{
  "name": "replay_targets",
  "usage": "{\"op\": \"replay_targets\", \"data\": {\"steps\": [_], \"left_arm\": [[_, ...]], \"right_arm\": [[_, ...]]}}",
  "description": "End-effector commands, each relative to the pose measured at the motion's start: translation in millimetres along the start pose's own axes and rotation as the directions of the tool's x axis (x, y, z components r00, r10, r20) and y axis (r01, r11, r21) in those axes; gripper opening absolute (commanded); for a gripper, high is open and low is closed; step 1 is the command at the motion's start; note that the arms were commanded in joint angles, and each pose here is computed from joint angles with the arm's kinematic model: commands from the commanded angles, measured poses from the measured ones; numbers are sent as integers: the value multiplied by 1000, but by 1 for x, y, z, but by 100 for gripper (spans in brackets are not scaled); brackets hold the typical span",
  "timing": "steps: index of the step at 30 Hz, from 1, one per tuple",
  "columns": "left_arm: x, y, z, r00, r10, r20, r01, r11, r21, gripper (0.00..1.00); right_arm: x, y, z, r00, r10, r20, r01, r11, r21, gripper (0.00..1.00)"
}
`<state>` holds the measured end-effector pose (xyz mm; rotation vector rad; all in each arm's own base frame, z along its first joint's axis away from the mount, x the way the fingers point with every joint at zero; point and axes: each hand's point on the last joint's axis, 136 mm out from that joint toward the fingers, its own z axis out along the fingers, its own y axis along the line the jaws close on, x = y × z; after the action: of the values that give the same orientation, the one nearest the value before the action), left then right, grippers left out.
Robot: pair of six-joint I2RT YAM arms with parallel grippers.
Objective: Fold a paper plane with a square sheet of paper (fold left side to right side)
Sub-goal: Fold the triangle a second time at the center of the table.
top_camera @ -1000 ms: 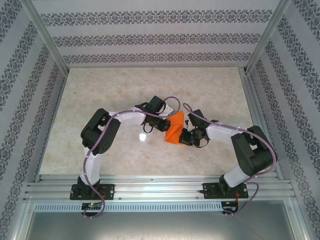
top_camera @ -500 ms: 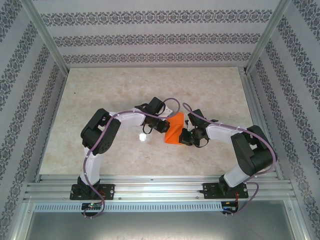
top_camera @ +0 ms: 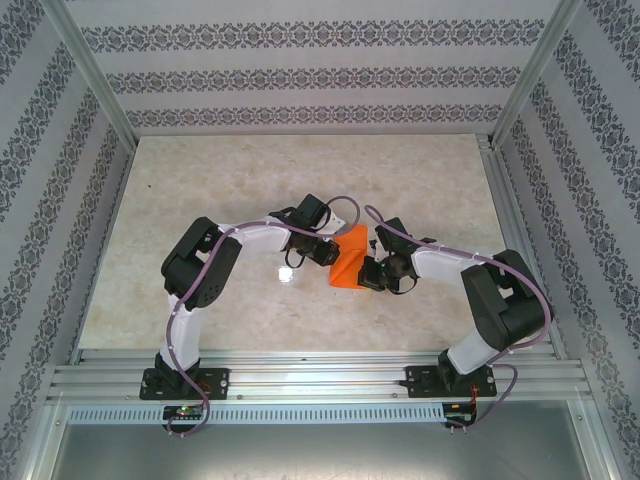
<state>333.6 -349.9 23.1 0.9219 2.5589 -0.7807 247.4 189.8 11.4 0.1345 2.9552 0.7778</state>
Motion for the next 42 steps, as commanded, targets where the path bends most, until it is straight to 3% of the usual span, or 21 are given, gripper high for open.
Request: {"op": "replay_targets", "data": {"steps": [1, 15, 42], "left_arm": [[-9, -5, -9, 999, 16, 34, -17, 999, 29, 5], [-16, -15, -23, 997, 28, 73, -31, 998, 50, 4], [2, 6, 9, 1000, -5, 5, 5, 1000, 17, 4]], "right_arm": [[4, -17, 7, 1000, -9, -11, 10, 996, 88, 6], [6, -19, 9, 1000, -6, -16, 8, 996, 89, 6], [6, -18, 9, 1000, -10, -24, 12, 996, 91, 6]]}}
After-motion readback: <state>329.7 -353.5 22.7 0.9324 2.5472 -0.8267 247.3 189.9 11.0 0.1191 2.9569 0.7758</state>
